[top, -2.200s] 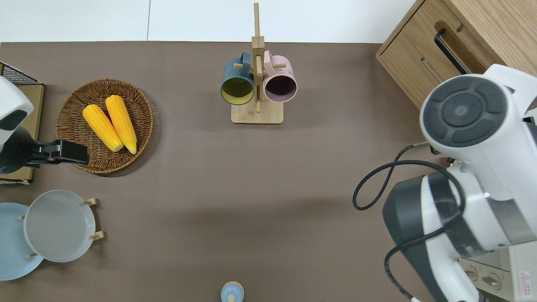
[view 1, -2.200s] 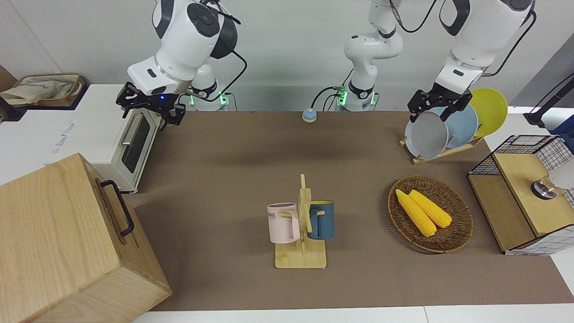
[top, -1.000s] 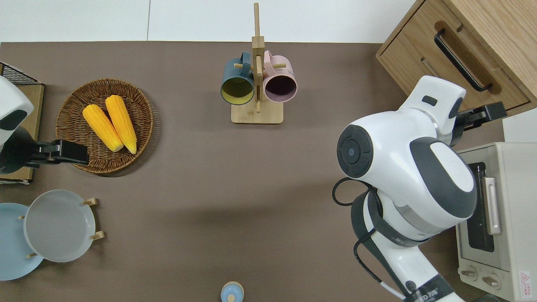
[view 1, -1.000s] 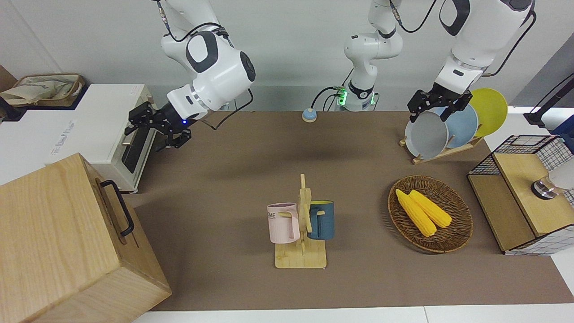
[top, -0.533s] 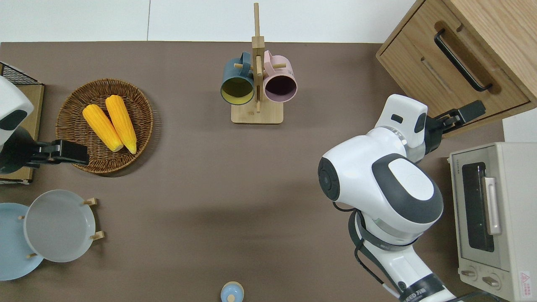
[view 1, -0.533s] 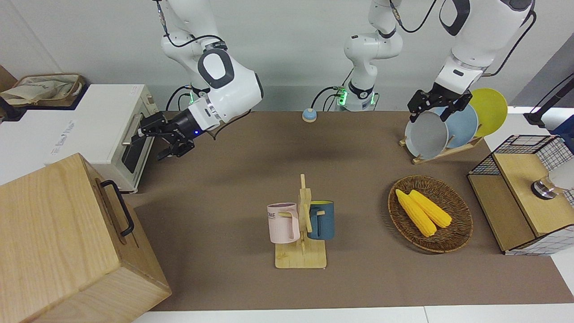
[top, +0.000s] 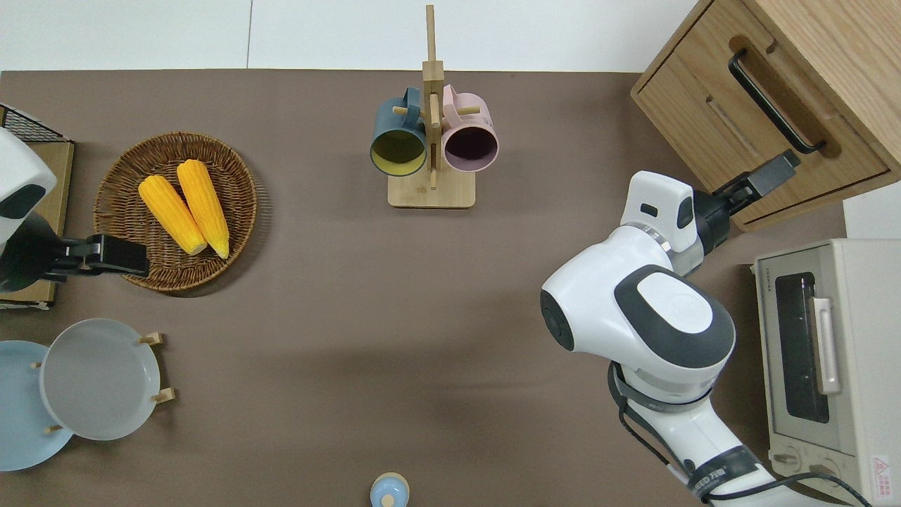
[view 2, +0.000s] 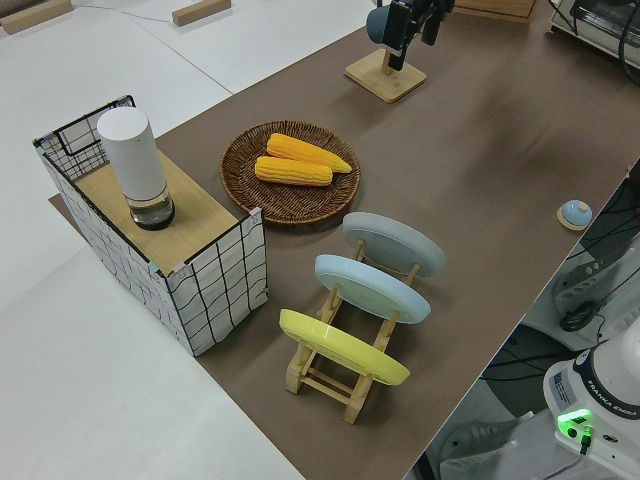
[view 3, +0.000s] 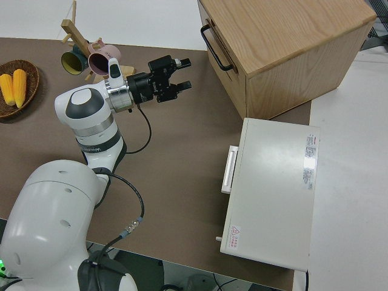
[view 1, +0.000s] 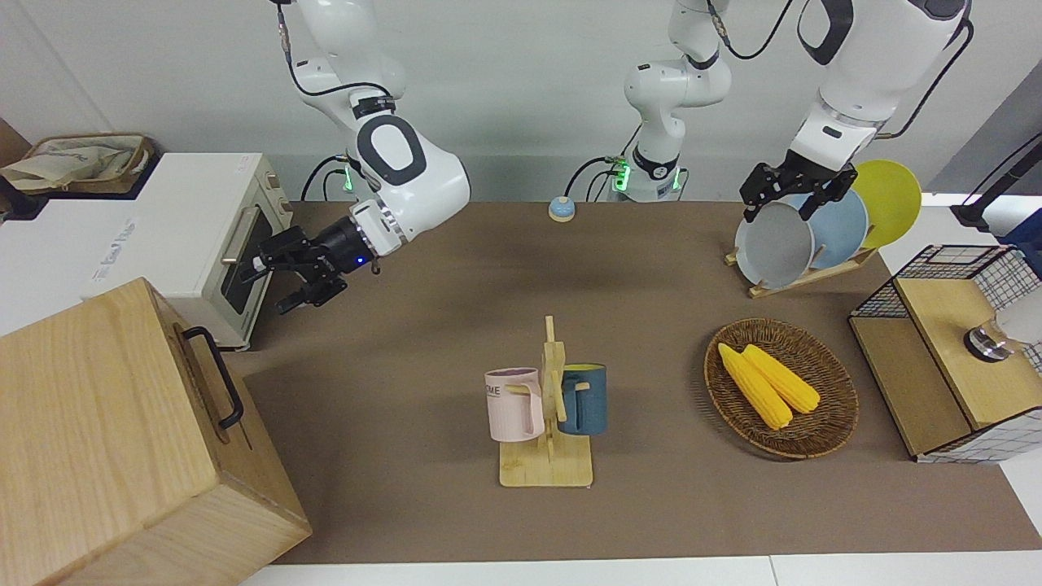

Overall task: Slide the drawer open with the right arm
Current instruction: 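Hook the right gripper onto the black drawer handle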

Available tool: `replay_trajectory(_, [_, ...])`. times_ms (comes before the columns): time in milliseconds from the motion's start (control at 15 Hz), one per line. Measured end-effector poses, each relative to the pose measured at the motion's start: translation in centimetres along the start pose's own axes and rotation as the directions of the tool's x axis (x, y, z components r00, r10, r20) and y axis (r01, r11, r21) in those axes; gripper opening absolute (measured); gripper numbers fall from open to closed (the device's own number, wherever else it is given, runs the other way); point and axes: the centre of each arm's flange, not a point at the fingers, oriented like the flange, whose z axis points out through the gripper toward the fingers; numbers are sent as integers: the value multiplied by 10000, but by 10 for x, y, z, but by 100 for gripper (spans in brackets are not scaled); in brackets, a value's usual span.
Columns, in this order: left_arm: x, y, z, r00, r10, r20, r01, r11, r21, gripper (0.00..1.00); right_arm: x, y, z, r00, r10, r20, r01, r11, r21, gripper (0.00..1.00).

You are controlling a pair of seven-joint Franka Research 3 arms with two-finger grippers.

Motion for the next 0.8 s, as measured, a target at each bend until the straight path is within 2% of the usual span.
replay_trajectory(533, [0, 0, 0, 10000, 0, 0, 0, 10000, 0, 100, 8, -25, 32, 9931, -998, -614, 917, 9882, -1228, 98])
replay_trajectory(800, [0, 0, 0, 10000, 0, 0, 0, 10000, 0, 100, 11, -31, 52, 9915, -1160, -586, 1059, 9824, -1541, 98])
